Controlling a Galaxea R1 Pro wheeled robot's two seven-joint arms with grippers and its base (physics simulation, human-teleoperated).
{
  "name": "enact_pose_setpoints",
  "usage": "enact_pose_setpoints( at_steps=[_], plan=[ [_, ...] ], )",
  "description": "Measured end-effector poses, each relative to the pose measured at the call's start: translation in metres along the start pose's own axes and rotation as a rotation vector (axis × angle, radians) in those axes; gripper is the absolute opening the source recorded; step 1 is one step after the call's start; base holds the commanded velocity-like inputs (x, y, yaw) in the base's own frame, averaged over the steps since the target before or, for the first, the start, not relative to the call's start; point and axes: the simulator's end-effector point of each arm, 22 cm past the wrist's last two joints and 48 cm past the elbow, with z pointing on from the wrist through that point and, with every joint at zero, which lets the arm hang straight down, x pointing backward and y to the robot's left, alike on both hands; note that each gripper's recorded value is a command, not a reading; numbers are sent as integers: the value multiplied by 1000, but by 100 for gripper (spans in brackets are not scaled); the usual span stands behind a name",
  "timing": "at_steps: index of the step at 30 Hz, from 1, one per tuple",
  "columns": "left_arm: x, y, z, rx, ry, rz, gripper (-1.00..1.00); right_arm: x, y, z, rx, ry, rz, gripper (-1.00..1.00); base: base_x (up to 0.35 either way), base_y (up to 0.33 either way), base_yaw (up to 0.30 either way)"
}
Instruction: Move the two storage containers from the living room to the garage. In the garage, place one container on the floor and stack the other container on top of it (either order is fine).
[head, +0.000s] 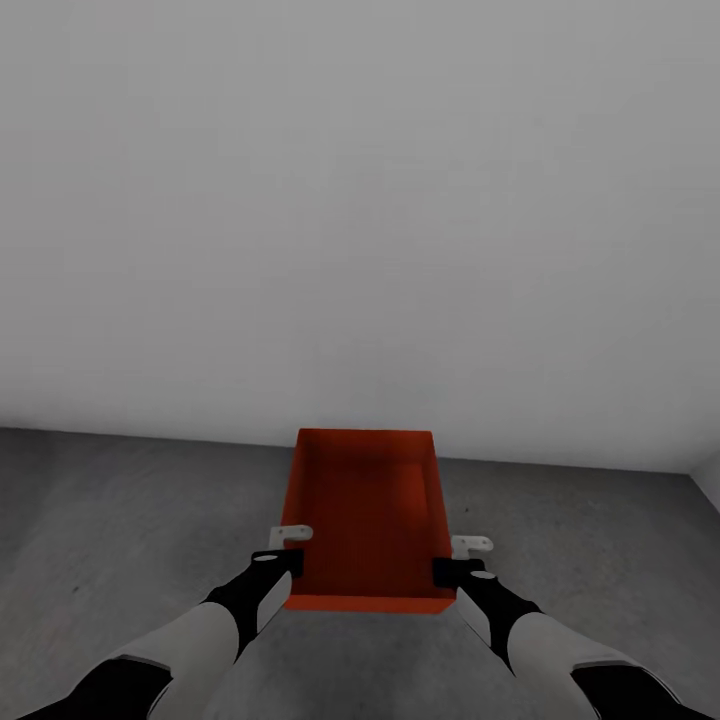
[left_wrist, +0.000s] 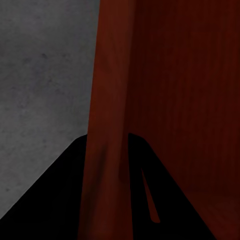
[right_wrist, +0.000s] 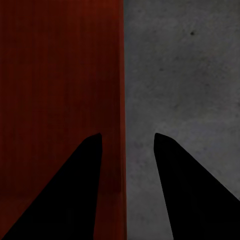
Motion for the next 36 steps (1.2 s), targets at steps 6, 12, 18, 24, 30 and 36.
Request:
enact_pose_setpoints(
  at_steps=[6,12,18,24,30,36],
  plan=[
    [3,-1,8,0,0,0,-100,3,0,7,0,0,0,-100,0,0,0],
    [6,-1,15,0,0,0,-100,7,0,15,0,0,0,-100,0,0,0],
    [10,-2,23,0,-1,0,-100,11,0,23,0,-1,0,-100,0,0,0],
    [13,-2,31,0,-2,0,-100,15,0,31,0,-2,0,-100,0,0,0],
    [17,-3,40,0,-1,0,-100,19,0,39,0,-1,0,-100,0,0,0],
    [21,-3,48,0,-1,0,-100,24,0,47,0,-1,0,-100,0,0,0]
  ],
)
